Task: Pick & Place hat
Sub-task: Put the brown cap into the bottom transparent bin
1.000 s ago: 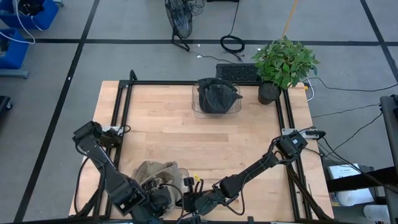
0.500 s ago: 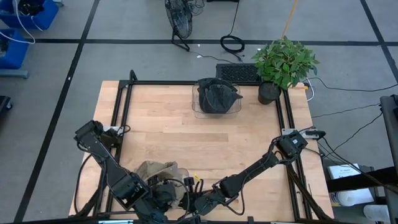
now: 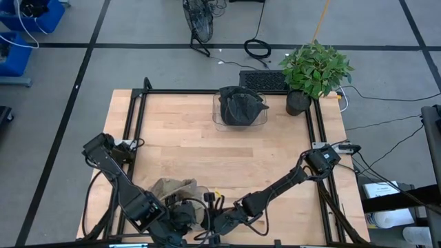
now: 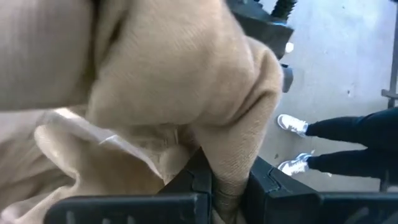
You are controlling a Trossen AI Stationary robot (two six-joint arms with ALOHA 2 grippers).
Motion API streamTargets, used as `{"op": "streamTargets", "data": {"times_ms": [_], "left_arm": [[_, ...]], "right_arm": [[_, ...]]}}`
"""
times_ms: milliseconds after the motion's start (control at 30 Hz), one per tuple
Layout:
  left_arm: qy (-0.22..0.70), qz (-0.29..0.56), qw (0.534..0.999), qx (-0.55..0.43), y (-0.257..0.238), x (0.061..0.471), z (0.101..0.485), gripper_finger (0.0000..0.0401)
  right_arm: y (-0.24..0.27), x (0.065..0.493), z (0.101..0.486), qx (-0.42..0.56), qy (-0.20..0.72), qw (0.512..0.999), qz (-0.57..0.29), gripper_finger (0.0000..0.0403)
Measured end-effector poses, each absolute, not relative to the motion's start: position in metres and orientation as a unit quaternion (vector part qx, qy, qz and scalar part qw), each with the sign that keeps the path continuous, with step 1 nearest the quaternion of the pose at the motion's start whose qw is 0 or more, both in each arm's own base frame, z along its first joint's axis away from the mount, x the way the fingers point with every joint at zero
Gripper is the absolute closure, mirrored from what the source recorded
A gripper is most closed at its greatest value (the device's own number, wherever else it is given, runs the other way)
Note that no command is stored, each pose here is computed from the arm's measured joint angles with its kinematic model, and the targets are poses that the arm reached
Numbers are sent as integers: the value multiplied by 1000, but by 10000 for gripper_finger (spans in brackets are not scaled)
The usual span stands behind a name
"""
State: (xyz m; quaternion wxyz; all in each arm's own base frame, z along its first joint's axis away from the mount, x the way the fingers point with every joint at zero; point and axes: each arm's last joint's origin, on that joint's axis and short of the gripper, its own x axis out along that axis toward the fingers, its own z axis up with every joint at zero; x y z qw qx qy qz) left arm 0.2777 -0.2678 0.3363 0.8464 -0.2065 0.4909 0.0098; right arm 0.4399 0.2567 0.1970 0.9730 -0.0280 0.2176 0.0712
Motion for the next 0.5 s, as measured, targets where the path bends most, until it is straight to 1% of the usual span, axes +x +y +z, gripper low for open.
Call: {"op": "streamTargets", "data": {"times_ms": [300,500], "left_arm": [[504,32,832,-228,-269,277,322,360],[506,27,830,-231,-271,279,307,347]], "right_arm": [[258,439,196,-22,222,972,72,403],[262,436,196,-24,224,971,79,403]]}}
